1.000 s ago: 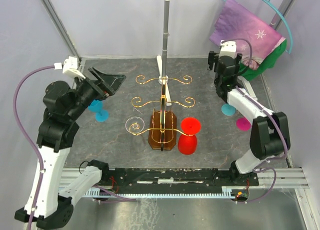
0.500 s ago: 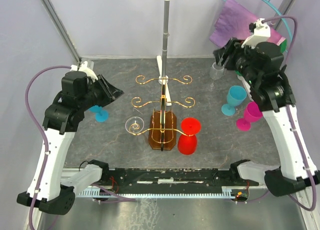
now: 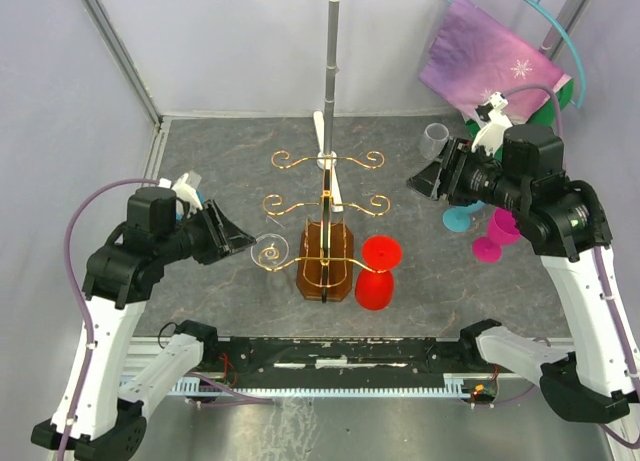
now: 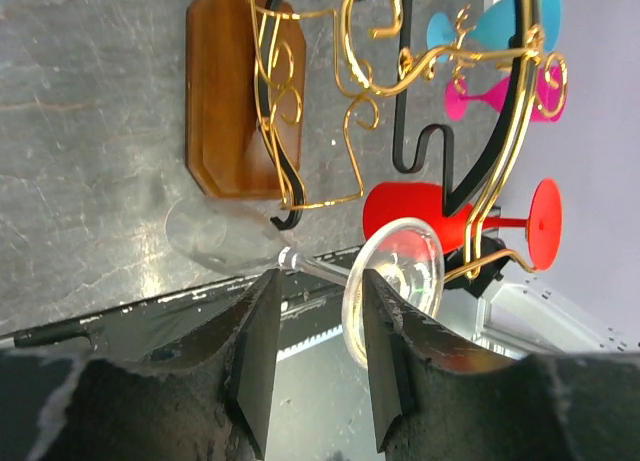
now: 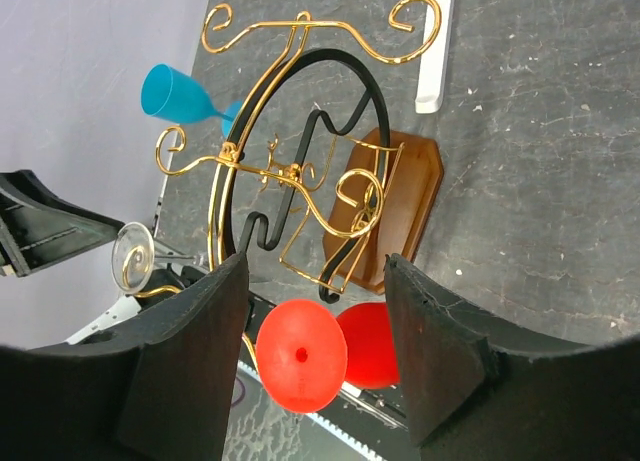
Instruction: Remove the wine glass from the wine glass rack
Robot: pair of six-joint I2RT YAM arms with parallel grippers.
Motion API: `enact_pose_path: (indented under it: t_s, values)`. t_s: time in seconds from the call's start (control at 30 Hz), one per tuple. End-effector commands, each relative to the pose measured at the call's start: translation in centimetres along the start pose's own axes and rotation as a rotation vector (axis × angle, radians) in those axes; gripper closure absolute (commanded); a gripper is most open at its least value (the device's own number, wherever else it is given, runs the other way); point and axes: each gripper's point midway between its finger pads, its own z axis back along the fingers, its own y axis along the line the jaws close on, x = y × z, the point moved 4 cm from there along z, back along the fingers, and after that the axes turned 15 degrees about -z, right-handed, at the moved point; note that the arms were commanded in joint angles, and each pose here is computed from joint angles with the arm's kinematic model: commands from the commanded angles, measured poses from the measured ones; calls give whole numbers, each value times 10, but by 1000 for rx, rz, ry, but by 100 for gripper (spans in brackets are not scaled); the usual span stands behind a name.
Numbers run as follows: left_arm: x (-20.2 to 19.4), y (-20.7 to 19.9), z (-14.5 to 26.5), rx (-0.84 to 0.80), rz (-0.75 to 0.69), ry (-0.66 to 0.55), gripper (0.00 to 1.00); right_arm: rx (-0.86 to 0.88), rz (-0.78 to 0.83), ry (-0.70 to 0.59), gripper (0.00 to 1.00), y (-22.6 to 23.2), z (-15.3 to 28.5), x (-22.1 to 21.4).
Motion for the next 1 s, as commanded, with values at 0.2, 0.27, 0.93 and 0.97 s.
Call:
enact_pose_path:
  t_s: [0.2,0.27,0.93,0.97]
  values:
    - [-7,-19,-2,-171,2,24,54,8,-16,3,36,5,0,2]
    - [-7,-21,-4,-201,8,21,55,-1,-9,-1,36,4,-2,4]
    - [-11,-37,-5,-373,40,-2,97,-104,13,-16,36,-14,-7,5]
    - [-10,-38,-5,-377,41,-4,97,-106,13,-17,36,-15,-7,5]
